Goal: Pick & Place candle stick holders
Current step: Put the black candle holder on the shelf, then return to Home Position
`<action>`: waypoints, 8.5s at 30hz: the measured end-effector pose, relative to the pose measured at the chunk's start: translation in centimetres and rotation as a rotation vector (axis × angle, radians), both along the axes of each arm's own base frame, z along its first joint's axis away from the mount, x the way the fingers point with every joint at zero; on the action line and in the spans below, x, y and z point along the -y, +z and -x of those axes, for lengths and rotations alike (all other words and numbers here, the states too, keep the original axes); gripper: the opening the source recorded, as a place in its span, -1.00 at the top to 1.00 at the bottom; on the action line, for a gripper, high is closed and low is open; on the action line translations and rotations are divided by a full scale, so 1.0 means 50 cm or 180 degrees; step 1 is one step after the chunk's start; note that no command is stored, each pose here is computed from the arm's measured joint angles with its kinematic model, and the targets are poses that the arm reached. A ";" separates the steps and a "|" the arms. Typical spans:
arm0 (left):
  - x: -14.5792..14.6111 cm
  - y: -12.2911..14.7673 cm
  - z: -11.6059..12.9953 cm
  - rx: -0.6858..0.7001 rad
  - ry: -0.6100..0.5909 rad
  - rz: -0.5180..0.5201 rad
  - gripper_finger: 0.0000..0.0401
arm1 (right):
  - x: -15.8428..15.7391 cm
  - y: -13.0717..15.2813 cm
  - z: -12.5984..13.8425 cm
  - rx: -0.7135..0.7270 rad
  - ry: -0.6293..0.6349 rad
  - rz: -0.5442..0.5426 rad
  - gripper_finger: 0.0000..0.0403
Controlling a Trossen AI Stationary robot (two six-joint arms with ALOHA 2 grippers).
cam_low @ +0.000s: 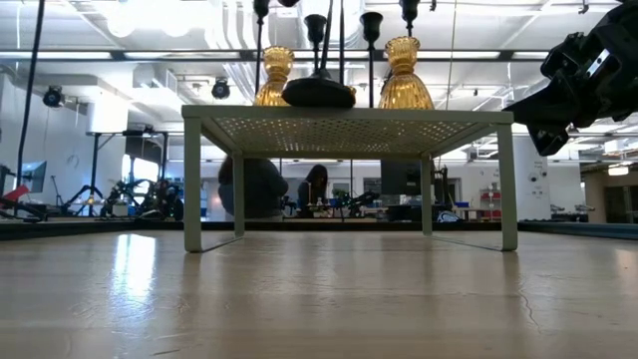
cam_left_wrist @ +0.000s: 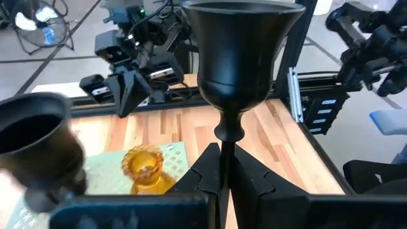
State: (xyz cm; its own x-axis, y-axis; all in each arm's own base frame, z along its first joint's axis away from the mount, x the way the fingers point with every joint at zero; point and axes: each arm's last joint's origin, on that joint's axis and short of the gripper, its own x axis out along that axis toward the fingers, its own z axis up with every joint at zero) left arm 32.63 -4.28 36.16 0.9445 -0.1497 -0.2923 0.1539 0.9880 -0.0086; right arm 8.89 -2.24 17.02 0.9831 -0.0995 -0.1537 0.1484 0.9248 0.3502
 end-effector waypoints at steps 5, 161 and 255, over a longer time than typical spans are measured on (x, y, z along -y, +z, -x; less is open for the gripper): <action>-0.007 -0.002 -0.005 0.0024 -0.0005 0.0008 0.91 | 0.000 0.000 0.000 -0.0001 -0.0001 0.0000 0.96; 0.020 -0.012 -0.031 0.0260 0.1279 0.0233 0.91 | 0.000 0.000 0.000 0.0000 0.0000 0.0000 0.96; -0.072 -0.280 0.462 0.1518 0.0723 -0.0251 0.99 | 0.000 0.000 0.000 -0.0002 0.0000 -0.0001 0.96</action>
